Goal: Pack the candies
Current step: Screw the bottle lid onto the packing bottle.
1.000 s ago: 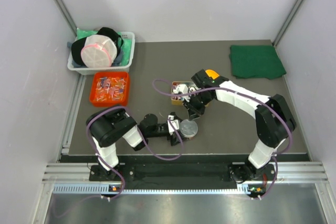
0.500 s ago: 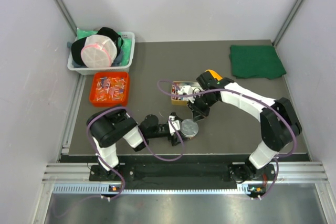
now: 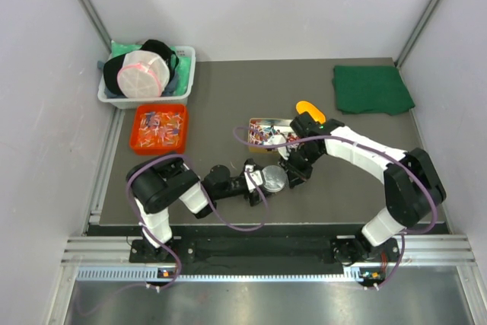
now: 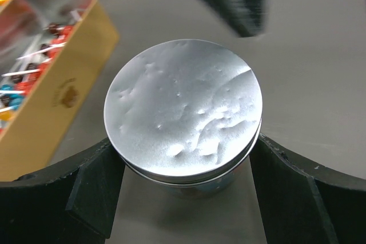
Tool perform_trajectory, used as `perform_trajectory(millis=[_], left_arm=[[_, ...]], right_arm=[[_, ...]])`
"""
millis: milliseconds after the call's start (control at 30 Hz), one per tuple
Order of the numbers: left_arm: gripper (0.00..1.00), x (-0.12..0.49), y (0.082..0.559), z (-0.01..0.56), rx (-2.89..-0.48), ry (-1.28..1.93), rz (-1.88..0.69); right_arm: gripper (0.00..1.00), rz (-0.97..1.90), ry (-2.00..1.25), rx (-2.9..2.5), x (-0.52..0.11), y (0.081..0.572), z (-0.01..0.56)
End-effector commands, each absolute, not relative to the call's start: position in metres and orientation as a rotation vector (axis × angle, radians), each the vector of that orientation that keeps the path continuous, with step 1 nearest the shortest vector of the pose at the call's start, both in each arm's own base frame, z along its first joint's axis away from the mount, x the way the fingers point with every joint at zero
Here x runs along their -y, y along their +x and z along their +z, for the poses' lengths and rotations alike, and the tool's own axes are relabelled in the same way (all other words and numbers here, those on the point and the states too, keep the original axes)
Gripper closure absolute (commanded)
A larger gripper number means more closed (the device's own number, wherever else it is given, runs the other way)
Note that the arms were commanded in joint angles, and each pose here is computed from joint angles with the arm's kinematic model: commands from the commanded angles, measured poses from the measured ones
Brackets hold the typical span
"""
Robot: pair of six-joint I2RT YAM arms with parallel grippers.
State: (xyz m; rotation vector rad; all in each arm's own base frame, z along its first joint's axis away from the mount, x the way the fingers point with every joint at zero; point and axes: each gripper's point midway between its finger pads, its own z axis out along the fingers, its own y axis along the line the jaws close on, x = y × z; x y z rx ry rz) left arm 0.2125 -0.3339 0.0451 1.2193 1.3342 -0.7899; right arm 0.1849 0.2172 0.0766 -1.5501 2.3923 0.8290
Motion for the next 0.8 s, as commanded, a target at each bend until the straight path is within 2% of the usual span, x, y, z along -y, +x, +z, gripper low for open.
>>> perform_trajectory(millis=[0,67,167,200,267,300,333,600,767], left_arm=[[0.22,0.33,0.242,0.059,-1.292,1.146,-0.656],[0.22,0.33,0.241,0.059,-1.291,1.148,-0.659],[0.22,0.33,0.239,0.058,-1.291,1.156,-0.667],[0.22,0.331,0.239,0.058,-1.288,1.157,-0.669],[0.22,0.332,0.237,0.057,-1.286,1.165,-0.681],[0.22,0.333,0.233,0.057,-1.28,1.179,-0.697],[0.22,0.334,0.23,0.056,-1.276,1.192,-0.715],[0.23,0.342,0.177,0.049,-1.187,1.373,-0.968],[0.23,0.343,0.162,0.046,-1.17,1.431,-1.053]], right_arm=[[0.95,0.873,-1.568,-2.397,-0.216,0.173,0.086],[0.94,0.853,-1.587,-2.384,-0.214,0.173,0.087],[0.87,0.759,-1.608,-2.316,-0.206,0.185,0.093],[0.7,0.719,-1.617,-2.296,-0.202,0.191,0.095],[0.5,0.648,-1.647,-2.203,-0.201,0.202,0.104],[0.36,0.61,-1.661,-2.173,-0.199,0.207,0.106],[0.31,0.593,-1.684,-2.123,-0.2,0.21,0.11],[0.11,0.537,-1.818,-1.83,-0.225,0.23,0.119],[0.05,0.542,-1.883,-1.706,-0.245,0.222,0.114]])
